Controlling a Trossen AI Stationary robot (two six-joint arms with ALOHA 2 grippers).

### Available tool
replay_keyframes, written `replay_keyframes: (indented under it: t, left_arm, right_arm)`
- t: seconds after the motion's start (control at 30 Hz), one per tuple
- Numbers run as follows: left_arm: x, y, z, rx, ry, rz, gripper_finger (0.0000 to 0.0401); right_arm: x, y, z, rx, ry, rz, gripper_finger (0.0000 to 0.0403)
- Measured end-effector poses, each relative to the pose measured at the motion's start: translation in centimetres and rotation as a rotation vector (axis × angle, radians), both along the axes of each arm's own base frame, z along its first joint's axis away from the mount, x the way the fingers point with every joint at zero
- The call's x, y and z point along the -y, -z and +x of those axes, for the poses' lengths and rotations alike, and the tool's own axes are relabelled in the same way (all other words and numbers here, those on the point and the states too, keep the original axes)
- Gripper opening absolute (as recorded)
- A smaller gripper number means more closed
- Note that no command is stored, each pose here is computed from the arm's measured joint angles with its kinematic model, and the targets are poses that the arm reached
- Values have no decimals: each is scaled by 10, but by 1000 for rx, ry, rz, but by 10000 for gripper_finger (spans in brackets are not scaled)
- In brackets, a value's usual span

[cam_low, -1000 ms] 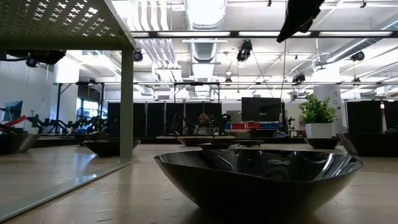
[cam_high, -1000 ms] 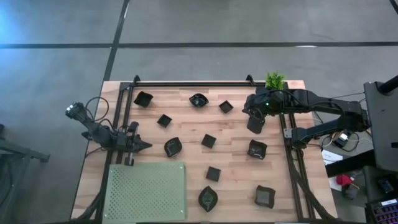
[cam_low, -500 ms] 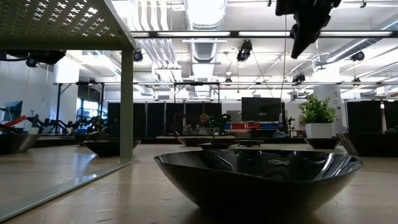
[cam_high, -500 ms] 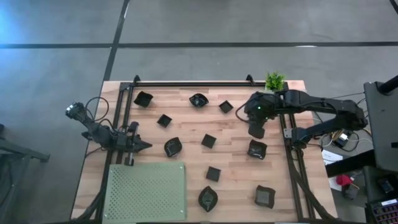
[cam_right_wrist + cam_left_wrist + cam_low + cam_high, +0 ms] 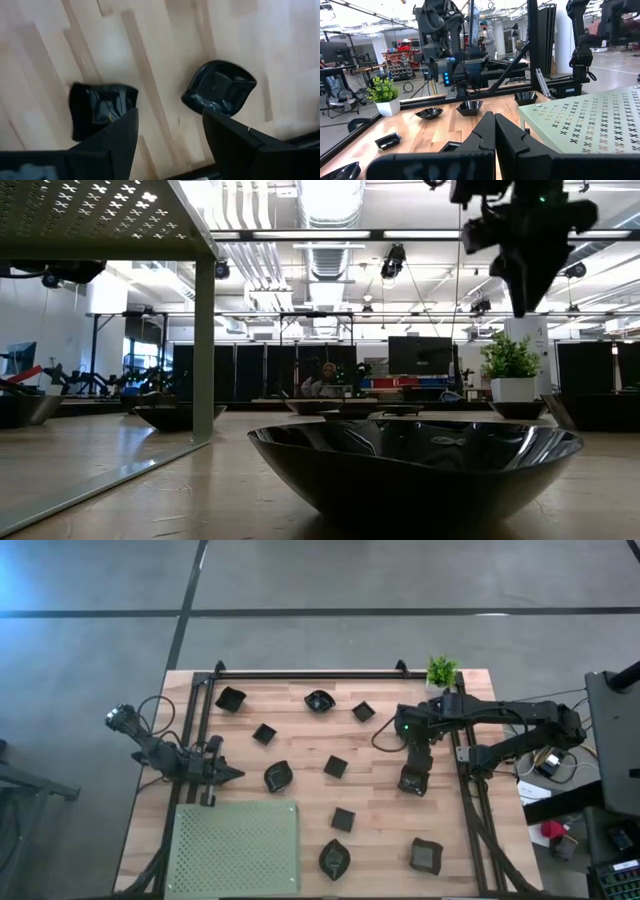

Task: Pick & Place Mini shaped plates
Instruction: Put the black distorted square plate on the shelf

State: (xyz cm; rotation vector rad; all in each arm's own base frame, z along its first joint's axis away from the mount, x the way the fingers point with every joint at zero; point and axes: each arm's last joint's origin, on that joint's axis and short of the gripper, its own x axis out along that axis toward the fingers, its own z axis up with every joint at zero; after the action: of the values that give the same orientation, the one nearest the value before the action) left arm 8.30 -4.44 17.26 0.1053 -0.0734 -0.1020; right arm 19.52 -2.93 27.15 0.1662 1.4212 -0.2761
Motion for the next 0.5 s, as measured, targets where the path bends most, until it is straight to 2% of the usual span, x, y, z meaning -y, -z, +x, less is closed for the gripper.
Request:
replay_keyframes:
  t: [0.1, 0.23, 0.5]
  left_arm:
    - [0, 0, 0, 0, 0, 0, 0]
    - [0, 0, 0, 0, 0, 0, 0]
    - [0, 0, 0, 0, 0, 0, 0]
  right_arm:
    - [-1, 11, -5, -5, -72, 9, 219]
    - [-4, 27, -9, 6, -181, 79, 219]
    - [-7, 49, -6, 51, -228, 145, 219]
